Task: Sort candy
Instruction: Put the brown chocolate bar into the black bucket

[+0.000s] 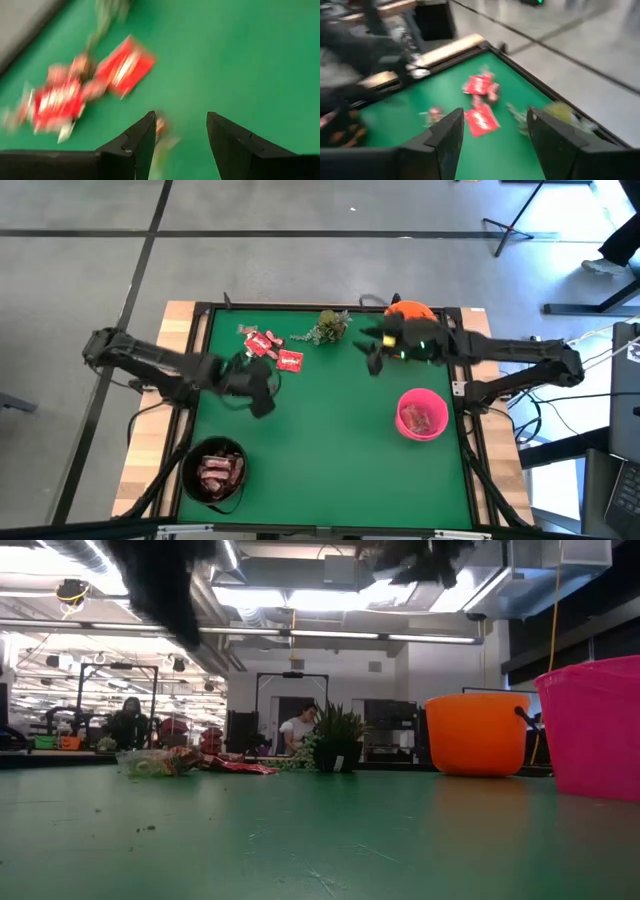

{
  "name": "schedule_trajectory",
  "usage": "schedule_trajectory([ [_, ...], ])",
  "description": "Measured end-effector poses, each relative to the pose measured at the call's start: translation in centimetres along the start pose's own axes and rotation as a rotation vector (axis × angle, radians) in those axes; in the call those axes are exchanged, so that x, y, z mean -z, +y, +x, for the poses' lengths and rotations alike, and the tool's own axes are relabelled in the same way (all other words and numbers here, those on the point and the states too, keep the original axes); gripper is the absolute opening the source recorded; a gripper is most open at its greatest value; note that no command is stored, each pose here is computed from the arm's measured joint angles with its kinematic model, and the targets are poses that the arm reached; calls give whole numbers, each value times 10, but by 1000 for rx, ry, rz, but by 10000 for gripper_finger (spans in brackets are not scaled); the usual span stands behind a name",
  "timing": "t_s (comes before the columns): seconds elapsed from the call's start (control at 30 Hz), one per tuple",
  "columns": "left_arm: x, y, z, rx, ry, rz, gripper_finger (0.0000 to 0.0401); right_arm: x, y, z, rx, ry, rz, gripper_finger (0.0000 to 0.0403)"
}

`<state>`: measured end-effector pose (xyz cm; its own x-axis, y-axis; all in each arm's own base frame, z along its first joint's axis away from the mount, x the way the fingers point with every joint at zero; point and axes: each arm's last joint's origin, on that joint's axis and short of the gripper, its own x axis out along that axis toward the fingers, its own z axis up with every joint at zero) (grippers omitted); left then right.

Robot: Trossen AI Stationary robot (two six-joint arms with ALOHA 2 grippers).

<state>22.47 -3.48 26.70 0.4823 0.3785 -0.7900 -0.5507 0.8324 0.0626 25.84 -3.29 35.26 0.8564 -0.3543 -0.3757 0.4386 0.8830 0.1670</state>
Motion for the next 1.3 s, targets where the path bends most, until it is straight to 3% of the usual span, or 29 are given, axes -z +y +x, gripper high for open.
schedule_trajectory([
  [0.1,-6,27,18,-19,180,-24,164,5,29,-10,-46,-42,-65,202],
  [0.27,-14,41,40,-11,271,32,164,18,62,-28,-77,-57,-128,191],
  [0.5,-9,36,88,15,470,100,164,32,91,-50,-97,-83,-179,189],
  [0.87,5,31,141,-37,633,154,161,40,104,-64,-105,-99,-206,188],
  [1.0,6,31,143,-37,632,168,125,43,106,-60,-98,-84,-220,188],
  [1.17,3,30,143,-24,622,163,47,48,110,-52,-93,-62,-259,188],
  [1.3,-7,26,138,50,617,133,8,52,113,-48,-89,-50,-276,188],
])
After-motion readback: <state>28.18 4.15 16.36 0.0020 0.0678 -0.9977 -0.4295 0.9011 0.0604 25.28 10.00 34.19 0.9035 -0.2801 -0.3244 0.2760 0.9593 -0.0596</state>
